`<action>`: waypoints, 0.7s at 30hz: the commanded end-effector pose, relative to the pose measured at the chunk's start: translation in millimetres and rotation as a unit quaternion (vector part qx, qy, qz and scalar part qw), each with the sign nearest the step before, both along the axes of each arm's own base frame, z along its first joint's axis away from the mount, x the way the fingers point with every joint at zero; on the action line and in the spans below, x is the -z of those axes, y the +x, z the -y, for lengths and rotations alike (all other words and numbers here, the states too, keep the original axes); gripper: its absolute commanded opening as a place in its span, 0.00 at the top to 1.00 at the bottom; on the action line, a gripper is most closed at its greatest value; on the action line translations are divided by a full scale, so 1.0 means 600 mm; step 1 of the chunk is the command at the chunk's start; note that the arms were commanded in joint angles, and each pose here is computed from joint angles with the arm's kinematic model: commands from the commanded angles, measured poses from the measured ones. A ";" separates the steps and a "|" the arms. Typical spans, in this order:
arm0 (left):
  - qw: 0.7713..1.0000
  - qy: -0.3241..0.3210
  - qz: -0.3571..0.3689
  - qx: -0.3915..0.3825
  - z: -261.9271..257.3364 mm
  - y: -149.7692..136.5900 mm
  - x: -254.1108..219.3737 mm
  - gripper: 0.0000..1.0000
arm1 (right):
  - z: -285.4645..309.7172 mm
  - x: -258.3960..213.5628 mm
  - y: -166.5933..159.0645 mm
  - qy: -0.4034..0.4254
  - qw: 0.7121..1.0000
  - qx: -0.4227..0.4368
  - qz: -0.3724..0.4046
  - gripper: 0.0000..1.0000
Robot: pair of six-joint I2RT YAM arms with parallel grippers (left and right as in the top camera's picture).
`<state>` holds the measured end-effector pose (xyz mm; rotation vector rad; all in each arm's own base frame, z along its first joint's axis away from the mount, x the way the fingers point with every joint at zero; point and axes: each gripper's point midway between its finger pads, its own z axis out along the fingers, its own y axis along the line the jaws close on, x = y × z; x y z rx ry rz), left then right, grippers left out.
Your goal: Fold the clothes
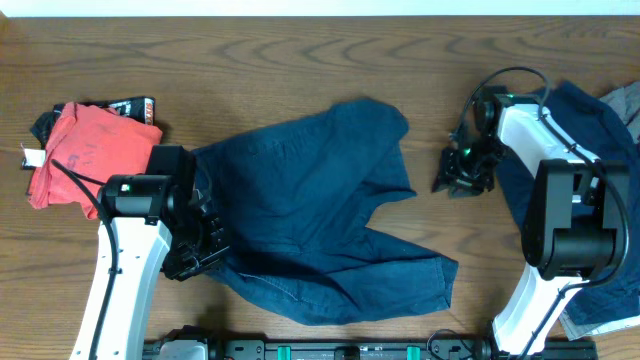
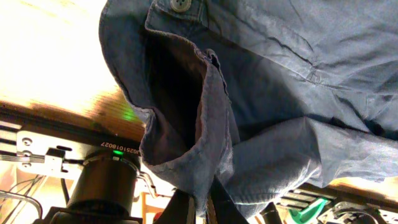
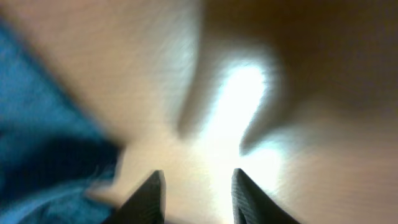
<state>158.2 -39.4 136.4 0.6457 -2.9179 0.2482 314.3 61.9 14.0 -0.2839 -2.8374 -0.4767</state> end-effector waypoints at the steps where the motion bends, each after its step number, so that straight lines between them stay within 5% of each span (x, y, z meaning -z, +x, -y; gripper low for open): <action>1: 1.000 0.009 -0.005 -0.006 -0.006 -0.003 0.004 0.94 | -0.058 -0.030 -0.016 0.065 0.998 -0.020 -0.001 0.47; 6: 1.000 0.009 -0.004 -0.006 -0.006 -0.002 0.004 0.94 | -0.100 -0.018 -0.027 0.052 0.998 -0.010 -0.016 0.39; 14: 1.000 0.009 -0.006 -0.005 -0.006 -0.004 0.004 0.94 | -0.119 -0.006 0.006 0.026 0.999 0.029 0.014 0.40; 18: 1.000 0.009 -0.006 -0.006 -0.006 -0.003 0.004 0.94 | -0.123 -0.003 0.017 0.017 0.999 0.044 0.023 0.46; 21: 1.000 0.009 -0.006 -0.005 -0.006 -0.004 0.004 0.94 | -0.125 -0.002 0.019 0.014 0.998 0.050 0.025 0.65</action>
